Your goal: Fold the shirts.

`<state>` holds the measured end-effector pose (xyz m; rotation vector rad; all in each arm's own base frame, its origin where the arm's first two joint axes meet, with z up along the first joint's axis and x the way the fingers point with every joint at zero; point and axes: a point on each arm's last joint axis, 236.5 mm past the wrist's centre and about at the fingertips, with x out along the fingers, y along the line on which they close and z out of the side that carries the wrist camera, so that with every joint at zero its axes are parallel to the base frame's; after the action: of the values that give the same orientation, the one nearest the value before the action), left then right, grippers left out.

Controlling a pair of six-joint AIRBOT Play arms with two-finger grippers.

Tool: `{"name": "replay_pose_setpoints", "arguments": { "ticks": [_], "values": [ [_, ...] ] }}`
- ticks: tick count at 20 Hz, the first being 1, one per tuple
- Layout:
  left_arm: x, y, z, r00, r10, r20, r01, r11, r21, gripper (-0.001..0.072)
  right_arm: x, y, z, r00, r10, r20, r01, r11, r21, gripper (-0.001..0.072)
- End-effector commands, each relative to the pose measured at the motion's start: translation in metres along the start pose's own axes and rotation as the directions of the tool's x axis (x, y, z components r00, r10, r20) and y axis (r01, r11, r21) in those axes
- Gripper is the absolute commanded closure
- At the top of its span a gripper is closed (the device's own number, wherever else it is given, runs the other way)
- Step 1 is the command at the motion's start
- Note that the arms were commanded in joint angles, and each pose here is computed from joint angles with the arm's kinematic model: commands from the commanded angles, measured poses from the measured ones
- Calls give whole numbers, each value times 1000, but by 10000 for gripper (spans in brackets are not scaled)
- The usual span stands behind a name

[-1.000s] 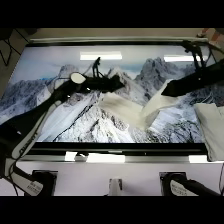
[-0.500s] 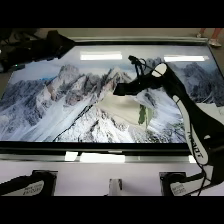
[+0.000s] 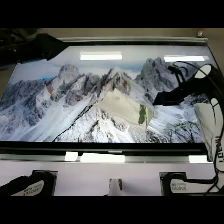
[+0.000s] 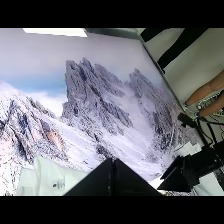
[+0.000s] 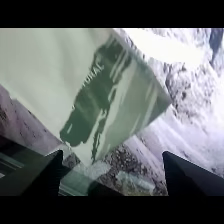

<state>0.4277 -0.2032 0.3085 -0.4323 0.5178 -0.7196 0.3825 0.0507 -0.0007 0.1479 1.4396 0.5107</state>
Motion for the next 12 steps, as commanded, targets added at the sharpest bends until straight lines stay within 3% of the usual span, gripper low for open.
{"name": "replay_pose_setpoints", "arguments": {
  "ticks": [1,6,8,9,10,11,12],
  "values": [
    [-1,2,-2,1000,9,-9,-9,1000,9,677,48,-3,-43,995,85,-60,-77,989,125,27],
    [-2,-2,-19,997,-7,-81,8,1000,8,677,105,13,-41,990,134,-34,-124,970,210,30],
    [-2,-3,-20,996,-8,-86,9,1000,8,677,119,26,-32,986,166,-13,-159,962,222,51],
    [-2,-3,-20,996,-8,-86,9,1000,8,677,124,35,-28,982,188,-2,-183,957,227,104],
    [-2,-3,-20,996,-8,-86,9,1000,8,677,128,43,-23,978,209,10,-206,952,226,339],
    [-2,-3,-20,996,-8,-86,9,1000,8,677,127,48,-15,974,225,41,-228,950,212,662],
    [-2,-2,-20,996,-8,-85,8,1000,9,677,120,52,-2,966,247,83,-257,953,162,684]
  ]
}}
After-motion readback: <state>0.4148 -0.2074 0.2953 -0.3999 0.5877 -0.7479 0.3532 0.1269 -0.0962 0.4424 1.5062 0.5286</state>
